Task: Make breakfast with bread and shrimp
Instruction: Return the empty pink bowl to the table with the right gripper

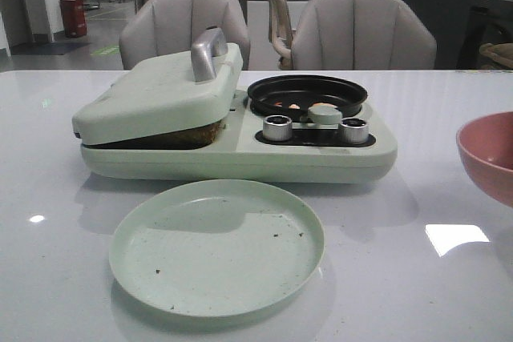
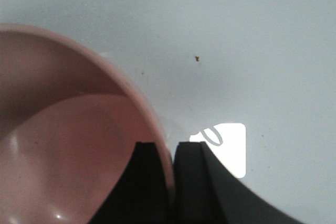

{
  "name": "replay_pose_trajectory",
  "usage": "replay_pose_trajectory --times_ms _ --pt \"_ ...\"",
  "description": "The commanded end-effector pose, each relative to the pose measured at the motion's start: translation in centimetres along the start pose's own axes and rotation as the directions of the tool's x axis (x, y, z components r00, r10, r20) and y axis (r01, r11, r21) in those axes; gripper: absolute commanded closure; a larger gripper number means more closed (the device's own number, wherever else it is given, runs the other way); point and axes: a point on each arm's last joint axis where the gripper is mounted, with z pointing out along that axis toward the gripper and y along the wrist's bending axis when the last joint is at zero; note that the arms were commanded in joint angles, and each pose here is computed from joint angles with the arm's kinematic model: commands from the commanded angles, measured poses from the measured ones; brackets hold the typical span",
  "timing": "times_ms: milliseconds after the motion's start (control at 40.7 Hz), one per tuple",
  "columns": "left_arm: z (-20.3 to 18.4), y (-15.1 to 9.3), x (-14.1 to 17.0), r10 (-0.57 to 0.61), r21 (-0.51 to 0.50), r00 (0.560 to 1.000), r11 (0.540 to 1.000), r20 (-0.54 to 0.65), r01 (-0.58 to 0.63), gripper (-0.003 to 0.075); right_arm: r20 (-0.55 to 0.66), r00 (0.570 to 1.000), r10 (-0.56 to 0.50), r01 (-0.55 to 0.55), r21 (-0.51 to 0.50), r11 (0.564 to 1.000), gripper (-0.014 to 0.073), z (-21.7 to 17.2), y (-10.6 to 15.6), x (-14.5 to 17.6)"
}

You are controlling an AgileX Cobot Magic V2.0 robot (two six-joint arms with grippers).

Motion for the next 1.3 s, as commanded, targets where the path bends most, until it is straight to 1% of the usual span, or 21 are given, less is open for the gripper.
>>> replay_pose_trajectory --times_ms 0,172,246,368,467,663,810,1031,1179,1277 --pt "-0.57 0.08 -1.33 -0.002 -0.002 0.995 1.0 0.1 0.003 0.0619 0.158 0.987 0.016 -0.015 -0.005 1.0 0.0552 -1.3 -0.28 -0.93" --pt "-0.57 0.06 -1.33 -0.005 0.0 0.995 1.0 0.1 0.005 0.0619 0.208 0.978 0.016 -0.016 -0.002 1.0 0.0534 -1.22 -0.31 -1.24" --pt "-0.57 0.05 -1.33 -0.007 0.002 0.995 1.0 0.1 0.007 0.0619 0.213 0.977 0.016 -0.016 -0.002 1.0 0.0489 -1.23 -0.32 -1.28" --pt "-0.57 0.04 -1.33 -0.008 0.003 0.995 1.0 0.1 0.008 0.0619 0.204 0.979 0.016 -0.016 -0.002 1.0 0.0373 -1.21 -0.31 -1.2" --pt "-0.57 0.04 -1.31 -0.008 0.003 0.995 1.0 0.099 0.008 0.0619 0.189 0.982 0.016 -0.016 -0.003 1.0 0.0337 -1.18 -0.3 -1.06" --pt "-0.57 0.04 -1.29 -0.008 0.003 0.995 1.0 0.097 0.008 0.0619 0.18 0.984 0.016 -0.016 -0.003 1.0 0.0326 -1.17 -0.3 -0.98" --pt "-0.56 0.04 -1.23 -0.008 0.002 0.996 1.0 0.09 0.008 0.0619 0.171 0.985 0.016 -0.015 -0.004 1.0 0.0246 -1.16 -0.29 -0.9" --pt "-0.56 0.04 -1.22 -0.008 0.002 0.996 1.0 0.088 0.008 0.0619 0.171 0.985 0.016 -0.015 -0.004 1.0 0.0164 -1.16 -0.29 -0.9" --pt "-0.56 0.04 -1.22 -0.008 0.002 0.996 1.0 0.088 0.008 0.0619 0.171 0.985 0.013 -0.013 -0.002 1.0 0.0078 -1.16 -0.31 -0.9" --pt "-0.56 0.04 -1.22 -0.008 0.002 0.996 1.0 0.088 0.008 0.0619 0.166 0.986 0.012 -0.012 -0.001 1.0 0.0041 -1.15 -0.32 -0.85"
